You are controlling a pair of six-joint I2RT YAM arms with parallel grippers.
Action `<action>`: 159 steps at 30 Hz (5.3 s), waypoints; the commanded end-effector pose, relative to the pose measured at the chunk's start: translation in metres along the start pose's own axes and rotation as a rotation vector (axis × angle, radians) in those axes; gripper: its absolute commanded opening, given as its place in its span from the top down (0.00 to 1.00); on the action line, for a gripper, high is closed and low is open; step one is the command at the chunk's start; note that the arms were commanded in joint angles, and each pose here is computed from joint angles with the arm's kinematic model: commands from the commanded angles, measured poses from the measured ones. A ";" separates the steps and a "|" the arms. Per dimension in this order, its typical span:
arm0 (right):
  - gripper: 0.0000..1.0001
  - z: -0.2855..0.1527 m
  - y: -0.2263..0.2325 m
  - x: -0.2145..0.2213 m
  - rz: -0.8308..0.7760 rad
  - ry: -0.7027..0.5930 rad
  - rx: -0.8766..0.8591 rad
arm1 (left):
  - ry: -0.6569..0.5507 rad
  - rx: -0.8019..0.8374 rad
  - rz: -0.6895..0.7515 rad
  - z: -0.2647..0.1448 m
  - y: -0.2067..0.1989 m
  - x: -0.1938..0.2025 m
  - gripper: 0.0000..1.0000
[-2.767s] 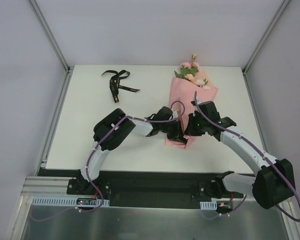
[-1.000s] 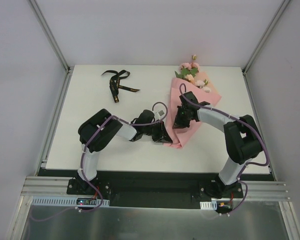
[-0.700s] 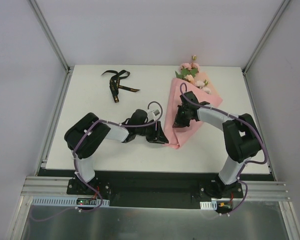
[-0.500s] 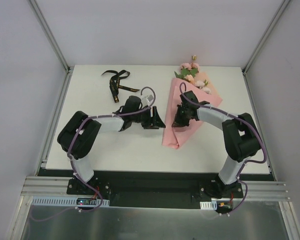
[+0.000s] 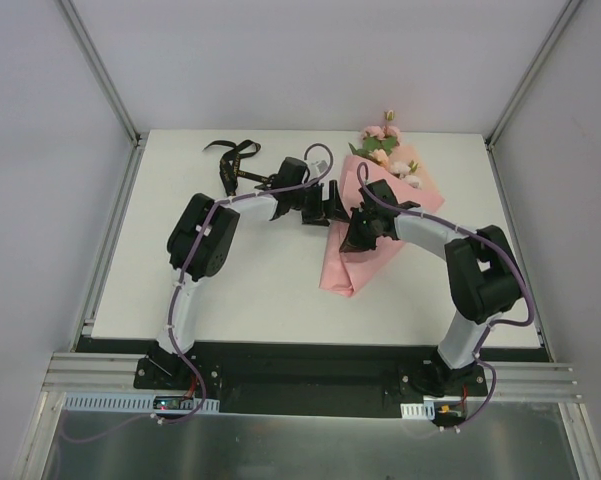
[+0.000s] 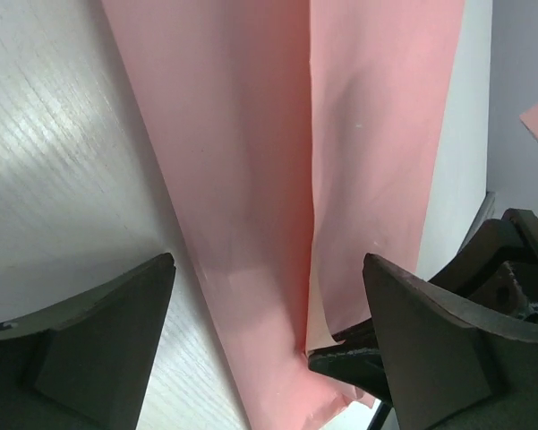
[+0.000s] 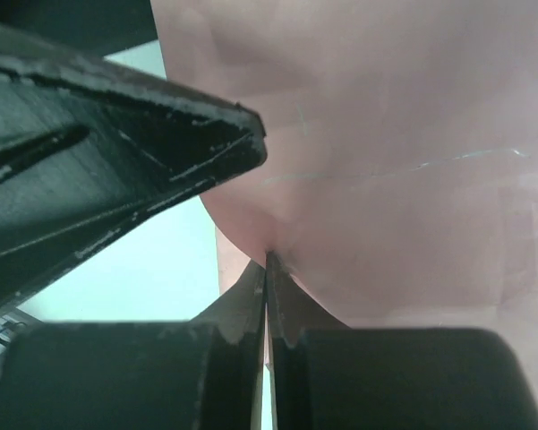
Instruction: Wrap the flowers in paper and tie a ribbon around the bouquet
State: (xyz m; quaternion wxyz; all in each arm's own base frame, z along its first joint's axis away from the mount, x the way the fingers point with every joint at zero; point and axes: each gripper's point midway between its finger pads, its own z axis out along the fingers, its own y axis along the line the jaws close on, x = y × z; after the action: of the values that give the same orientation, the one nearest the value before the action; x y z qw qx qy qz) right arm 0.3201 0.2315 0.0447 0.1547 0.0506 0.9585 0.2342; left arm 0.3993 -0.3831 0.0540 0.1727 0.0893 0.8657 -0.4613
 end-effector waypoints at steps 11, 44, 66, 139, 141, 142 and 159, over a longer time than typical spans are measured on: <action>0.77 -0.010 0.006 -0.002 -0.099 0.006 -0.054 | 0.061 0.050 -0.088 0.014 0.018 0.011 0.69; 0.93 -0.018 -0.056 0.080 -0.095 0.104 -0.097 | -0.093 0.088 -0.317 0.005 0.000 0.058 0.69; 0.96 -0.025 -0.048 0.075 -0.088 0.107 -0.158 | 0.120 0.018 -0.175 0.013 -0.026 0.115 1.00; 1.00 -0.053 -0.159 0.006 0.258 -0.037 0.149 | 0.266 -0.275 -0.292 -0.003 0.029 0.168 1.00; 1.00 -0.049 -0.155 0.002 0.253 -0.021 0.125 | 0.272 -0.281 -0.287 -0.004 0.030 0.169 1.00; 1.00 -0.051 -0.161 -0.003 0.273 -0.030 0.129 | 0.276 -0.285 -0.290 -0.004 0.032 0.171 1.00; 0.98 -0.042 -0.195 -0.064 0.428 -0.059 0.180 | 0.303 -0.351 -0.258 -0.011 0.050 0.183 1.00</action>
State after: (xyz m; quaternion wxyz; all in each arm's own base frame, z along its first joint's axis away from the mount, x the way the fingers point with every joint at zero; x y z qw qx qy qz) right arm 0.3406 0.0574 0.0151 0.1111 0.2354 0.9438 0.2040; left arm 0.2760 -0.3907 0.0095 0.0511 0.0234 0.9066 -0.4181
